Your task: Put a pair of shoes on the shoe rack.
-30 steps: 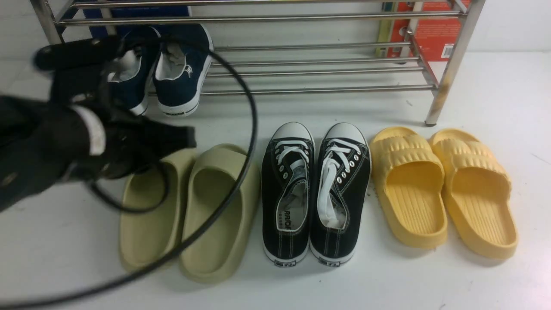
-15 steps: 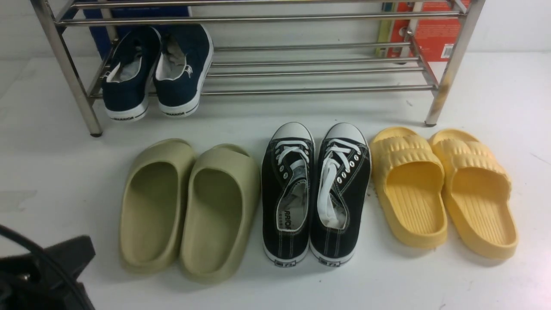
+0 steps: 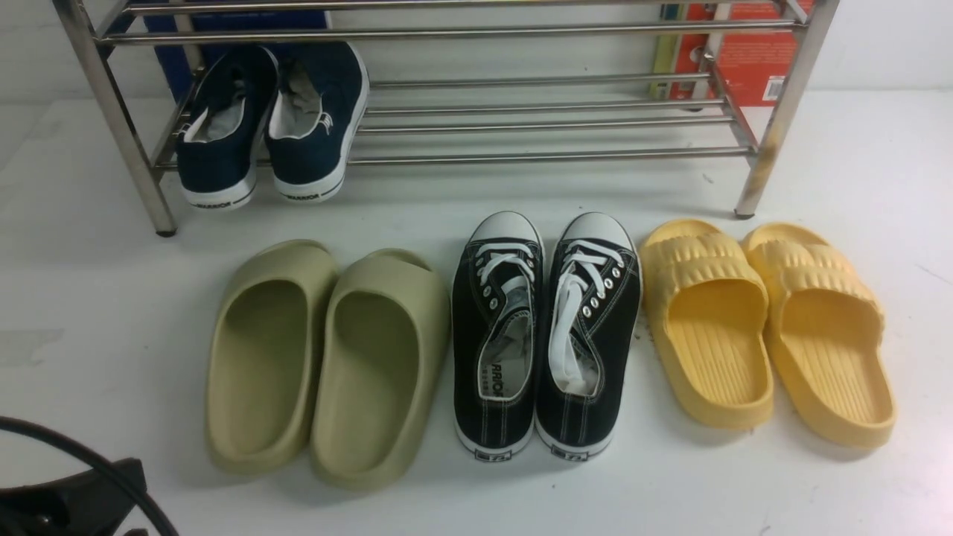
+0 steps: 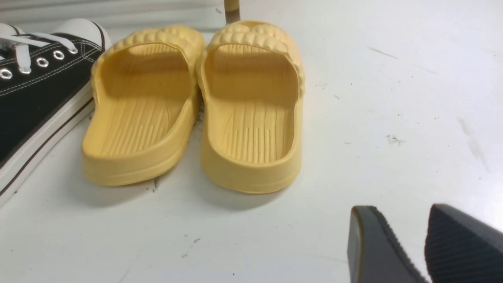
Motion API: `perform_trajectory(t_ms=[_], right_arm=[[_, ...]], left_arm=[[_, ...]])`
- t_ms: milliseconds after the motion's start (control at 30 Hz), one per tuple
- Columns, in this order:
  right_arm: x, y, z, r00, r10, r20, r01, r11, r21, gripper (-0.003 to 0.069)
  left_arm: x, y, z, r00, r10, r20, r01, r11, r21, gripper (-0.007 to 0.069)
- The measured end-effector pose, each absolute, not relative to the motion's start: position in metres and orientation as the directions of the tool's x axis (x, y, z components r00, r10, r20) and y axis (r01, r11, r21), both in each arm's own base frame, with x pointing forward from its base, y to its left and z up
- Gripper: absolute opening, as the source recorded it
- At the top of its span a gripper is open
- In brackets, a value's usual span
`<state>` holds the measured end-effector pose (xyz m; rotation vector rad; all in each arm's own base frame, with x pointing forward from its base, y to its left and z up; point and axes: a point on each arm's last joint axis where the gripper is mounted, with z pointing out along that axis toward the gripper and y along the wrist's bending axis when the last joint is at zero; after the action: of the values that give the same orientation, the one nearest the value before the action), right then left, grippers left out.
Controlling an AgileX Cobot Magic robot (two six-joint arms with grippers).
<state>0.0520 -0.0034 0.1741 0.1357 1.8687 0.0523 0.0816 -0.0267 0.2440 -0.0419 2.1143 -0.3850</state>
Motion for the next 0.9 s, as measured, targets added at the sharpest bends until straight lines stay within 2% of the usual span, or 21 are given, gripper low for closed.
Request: perform_trajectory(t_ms=[200, 333, 500, 633, 767, 900], right_arm=[[0.052, -0.003, 0.174, -0.292, 0.12, -0.949, 0.067, 0.992, 0.105, 0.0239], [0.052, -0.003, 0.174, -0.292, 0.12, -0.949, 0.067, 0.992, 0.105, 0.0239], [0.052, -0.003, 0.174, -0.292, 0.12, -0.949, 0.067, 0.992, 0.105, 0.0239], [0.052, -0.003, 0.174, -0.292, 0.12, -0.949, 0.067, 0.992, 0.105, 0.0239], [0.052, -0.003, 0.174, -0.292, 0.119, -0.949, 0.067, 0.992, 0.104, 0.0239], [0.052, -0.003, 0.174, -0.292, 0.119, -0.949, 0.067, 0.992, 0.104, 0.0239]], left_arm=[[0.081, -0.025, 0.245, -0.532, -0.18, -0.827, 0.119, 0.952, -0.283, -0.0013], [0.073, -0.017, 0.239, -0.46, -0.203, -0.864, 0.1, 0.955, -0.278, -0.0013], [0.059, -0.007, 0.217, -0.283, -0.233, -0.93, 0.049, 0.965, -0.257, -0.0013], [0.053, 0.0, 0.189, -0.21, -0.267, -0.94, -0.081, 0.963, -0.256, -0.0013], [0.053, 0.002, 0.174, -0.247, -0.302, -0.921, -0.138, 0.951, -0.275, -0.0013], [0.052, 0.0, 0.168, -0.304, -0.31, -0.901, -0.113, 0.951, -0.289, -0.0013]])
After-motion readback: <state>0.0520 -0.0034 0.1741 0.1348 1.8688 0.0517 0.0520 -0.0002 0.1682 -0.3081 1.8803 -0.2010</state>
